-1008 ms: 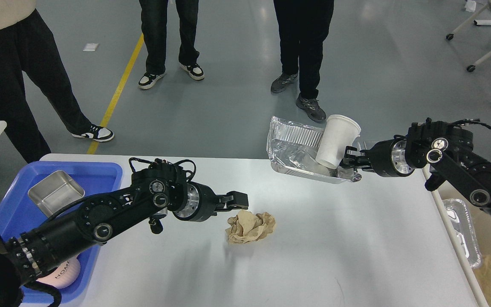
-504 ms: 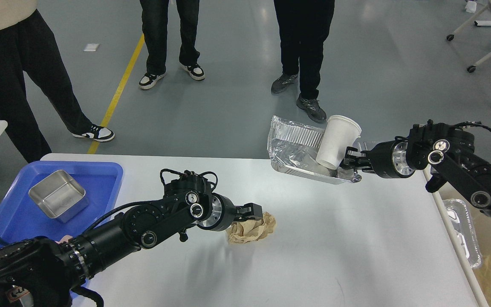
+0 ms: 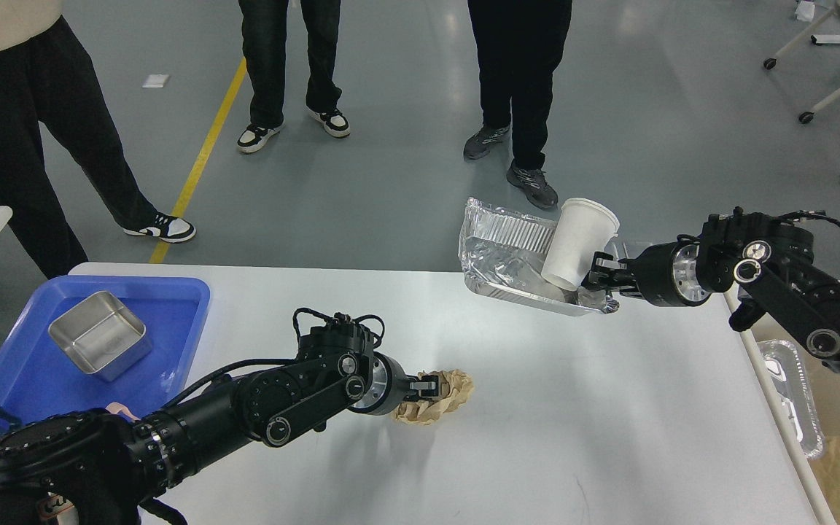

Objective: Tidy desktop
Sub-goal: 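Reach the left gripper to the crumpled brown paper and grasp it, then lift the brown paper and carry it over the foil tray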

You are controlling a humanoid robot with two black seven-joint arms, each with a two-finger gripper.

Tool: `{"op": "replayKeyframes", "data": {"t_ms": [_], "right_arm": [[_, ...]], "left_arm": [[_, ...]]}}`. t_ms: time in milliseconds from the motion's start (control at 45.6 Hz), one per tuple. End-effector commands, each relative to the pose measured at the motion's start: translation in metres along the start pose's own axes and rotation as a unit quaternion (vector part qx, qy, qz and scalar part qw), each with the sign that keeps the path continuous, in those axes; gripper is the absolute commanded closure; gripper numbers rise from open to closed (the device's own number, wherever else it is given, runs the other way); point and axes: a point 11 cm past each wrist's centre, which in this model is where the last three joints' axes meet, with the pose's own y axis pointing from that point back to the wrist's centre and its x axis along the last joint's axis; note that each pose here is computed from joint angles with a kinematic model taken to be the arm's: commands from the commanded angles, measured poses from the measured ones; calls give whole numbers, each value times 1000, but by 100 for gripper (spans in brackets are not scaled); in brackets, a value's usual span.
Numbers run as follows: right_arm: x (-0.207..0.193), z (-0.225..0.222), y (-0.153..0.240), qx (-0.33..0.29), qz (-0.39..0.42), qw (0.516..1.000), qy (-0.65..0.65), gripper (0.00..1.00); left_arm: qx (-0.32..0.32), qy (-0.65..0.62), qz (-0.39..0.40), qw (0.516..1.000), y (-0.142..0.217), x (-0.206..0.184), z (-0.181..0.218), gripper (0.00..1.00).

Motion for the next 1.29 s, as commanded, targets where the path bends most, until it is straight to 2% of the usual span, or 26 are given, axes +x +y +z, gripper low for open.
{"op": "replayKeyframes", "data": {"t_ms": [0, 44, 110, 131, 329, 438, 504, 657, 811, 942, 1008, 1117, 1271], "right_arm": [[1, -1, 1, 2, 1, 1000, 0, 100], [1, 0, 1, 2, 2, 1000, -1, 100], [0, 0, 1, 2, 1, 1000, -3, 100], [0, 0, 1, 2, 2, 1000, -3, 100], [-1, 1, 0, 2, 1, 1000, -3, 100], [-1, 1, 0, 2, 1, 1000, -3, 100], [-1, 1, 0, 2, 1, 1000, -3, 100], [-1, 1, 0, 2, 1, 1000, -3, 100], [-2, 2, 0, 1, -1, 1000, -4, 100], [-2, 3, 0, 0, -1, 1000, -4, 100], [-1, 2, 0, 1, 0, 1000, -3, 100], [-2, 1, 0, 0, -1, 1000, -3, 100], [-2, 0, -1, 2, -1, 1000, -2, 100]], "left_arm": [[3, -5, -3, 1000, -1, -1, -1, 63], [3, -6, -4, 1000, 0, -1, 0, 72], [4, -7, -4, 1000, 0, -1, -1, 97], [4, -7, -5, 1000, 0, -1, -1, 100], [1, -27, -26, 999, 7, -1, 1, 100], [-7, -43, -27, 999, 29, 13, -5, 100], [-8, -43, -19, 999, 55, 30, -19, 100], [-21, -57, 6, 998, 150, 76, -51, 100], [-36, -69, 54, 995, 286, 128, -76, 100], [-74, -32, 154, 985, 414, 163, -78, 100], [-78, -12, 198, 977, 459, 170, -86, 100], [-58, 0, 221, 973, 480, 172, -98, 100], [-60, -4, 217, 974, 476, 173, -94, 100]]}}
